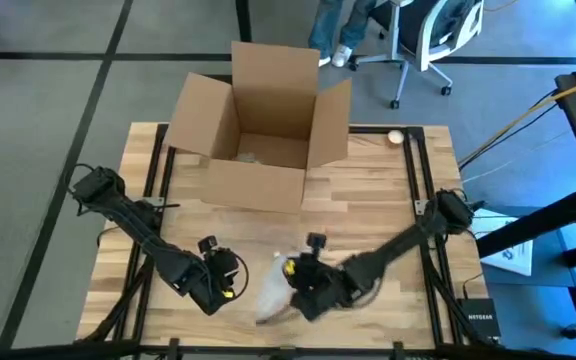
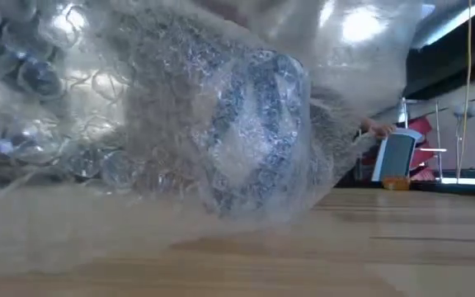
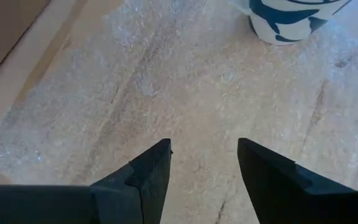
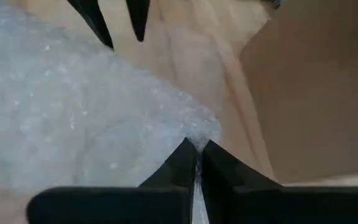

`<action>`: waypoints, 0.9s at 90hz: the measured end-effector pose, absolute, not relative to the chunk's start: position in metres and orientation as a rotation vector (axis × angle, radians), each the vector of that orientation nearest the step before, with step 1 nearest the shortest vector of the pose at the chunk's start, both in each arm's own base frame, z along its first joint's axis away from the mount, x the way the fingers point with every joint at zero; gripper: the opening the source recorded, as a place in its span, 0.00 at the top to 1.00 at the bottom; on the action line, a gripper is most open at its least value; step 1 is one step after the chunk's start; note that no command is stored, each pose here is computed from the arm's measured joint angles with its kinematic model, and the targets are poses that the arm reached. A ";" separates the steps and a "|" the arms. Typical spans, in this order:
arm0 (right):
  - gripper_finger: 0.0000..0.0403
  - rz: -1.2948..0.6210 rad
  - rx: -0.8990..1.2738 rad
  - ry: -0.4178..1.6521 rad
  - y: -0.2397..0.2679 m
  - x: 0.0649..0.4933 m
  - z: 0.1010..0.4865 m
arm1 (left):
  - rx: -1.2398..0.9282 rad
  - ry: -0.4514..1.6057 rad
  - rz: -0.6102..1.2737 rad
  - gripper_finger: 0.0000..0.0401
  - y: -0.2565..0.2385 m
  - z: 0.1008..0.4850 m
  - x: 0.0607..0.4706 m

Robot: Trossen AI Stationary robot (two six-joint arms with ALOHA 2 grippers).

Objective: Wrap mug
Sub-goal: Wrap the white mug with transparent bubble wrap

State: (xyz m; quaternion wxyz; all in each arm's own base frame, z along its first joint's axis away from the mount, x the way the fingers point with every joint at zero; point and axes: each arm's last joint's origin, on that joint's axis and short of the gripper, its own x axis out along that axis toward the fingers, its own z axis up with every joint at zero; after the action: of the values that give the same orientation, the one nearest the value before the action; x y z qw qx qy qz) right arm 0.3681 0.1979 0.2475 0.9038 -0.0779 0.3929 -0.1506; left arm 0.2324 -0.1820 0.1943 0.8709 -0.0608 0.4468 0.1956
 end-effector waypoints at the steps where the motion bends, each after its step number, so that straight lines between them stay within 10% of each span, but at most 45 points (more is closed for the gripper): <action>1: 1.00 -0.305 -0.156 0.823 0.196 0.369 0.246 | -0.124 0.935 0.407 0.58 -0.182 0.194 0.232; 45: 1.00 -0.149 0.015 0.899 0.177 0.381 0.213 | -0.127 0.658 0.353 0.58 -0.181 0.251 0.242; 81: 1.00 -0.134 0.004 0.868 0.179 0.383 0.215 | -0.105 0.613 0.211 0.58 -0.175 0.220 0.309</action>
State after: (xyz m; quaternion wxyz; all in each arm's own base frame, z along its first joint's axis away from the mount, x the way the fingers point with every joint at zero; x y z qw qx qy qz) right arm 0.3828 0.1788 0.2150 0.9051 0.0021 0.4203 -0.0650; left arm 0.3091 -0.1751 0.2203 0.9466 -0.0518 0.3009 0.1035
